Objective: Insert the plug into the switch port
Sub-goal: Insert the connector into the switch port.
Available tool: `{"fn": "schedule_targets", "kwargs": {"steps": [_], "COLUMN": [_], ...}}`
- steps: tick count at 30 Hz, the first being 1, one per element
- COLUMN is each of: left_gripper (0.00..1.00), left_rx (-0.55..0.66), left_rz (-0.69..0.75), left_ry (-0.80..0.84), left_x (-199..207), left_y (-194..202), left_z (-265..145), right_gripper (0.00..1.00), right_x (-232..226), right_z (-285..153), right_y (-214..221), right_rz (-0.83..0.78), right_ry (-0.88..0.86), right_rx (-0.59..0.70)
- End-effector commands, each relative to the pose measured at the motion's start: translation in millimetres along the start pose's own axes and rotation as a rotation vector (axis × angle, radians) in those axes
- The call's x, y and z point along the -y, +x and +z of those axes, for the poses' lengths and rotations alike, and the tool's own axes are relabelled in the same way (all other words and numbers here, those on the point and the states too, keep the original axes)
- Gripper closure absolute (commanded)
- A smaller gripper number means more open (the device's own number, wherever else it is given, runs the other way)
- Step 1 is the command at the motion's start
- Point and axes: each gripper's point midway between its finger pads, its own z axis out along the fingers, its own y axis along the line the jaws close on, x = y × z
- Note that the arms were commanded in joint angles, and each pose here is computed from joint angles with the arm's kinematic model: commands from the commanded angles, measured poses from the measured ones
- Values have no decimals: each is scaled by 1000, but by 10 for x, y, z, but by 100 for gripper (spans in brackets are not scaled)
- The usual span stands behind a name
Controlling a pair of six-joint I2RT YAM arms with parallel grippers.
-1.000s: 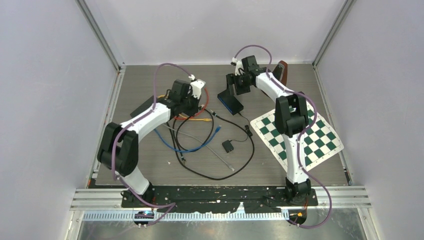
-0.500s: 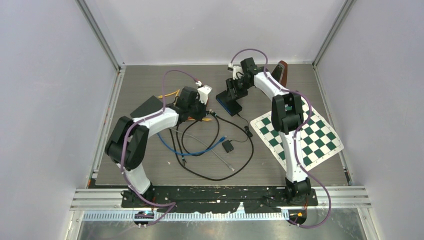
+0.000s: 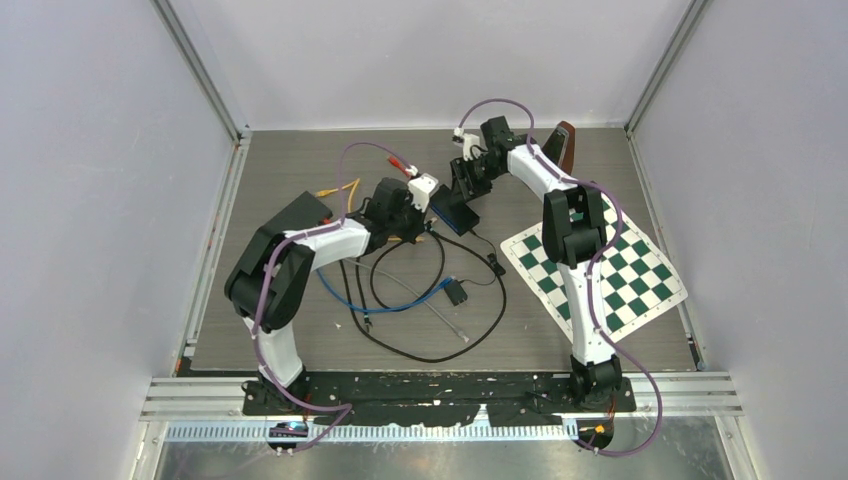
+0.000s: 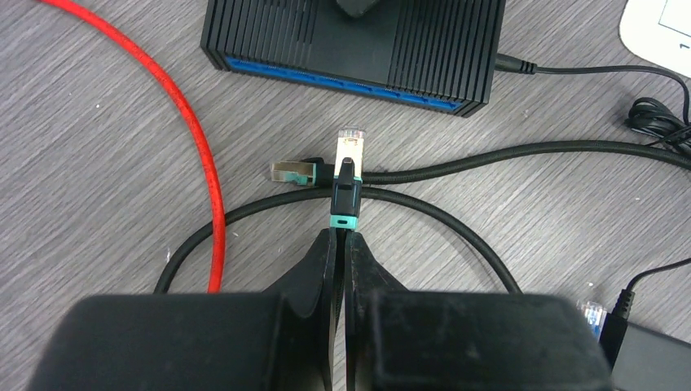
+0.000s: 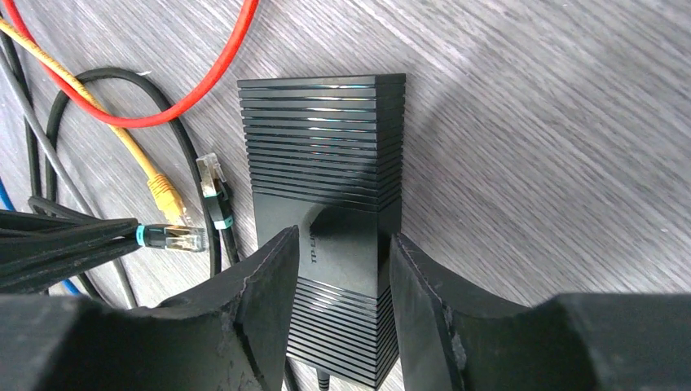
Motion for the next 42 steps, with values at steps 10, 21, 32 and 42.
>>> {"fn": "schedule_targets", "kwargs": {"steps": [10, 21, 32, 42], "left_gripper": [100, 100, 100, 100], "left_rx": [20, 3, 76, 91], "left_rz": [-14, 16, 51, 66], "left_ry": [1, -86, -82, -107], "left_x": [249, 374, 430, 463], "left_y": [-169, 99, 122, 92], "left_z": [90, 193, 218, 203], "right_gripper": [38, 47, 47, 46], "right_x": [-148, -209, -380, -427], "right_z": [-89, 6, 8, -63], "right_y": [-33, 207, 231, 306], "right_rz": [-8, -42, -19, 55], "right_ry": [-46, -136, -244, -231], "right_rx": [0, -75, -76, -91]}}
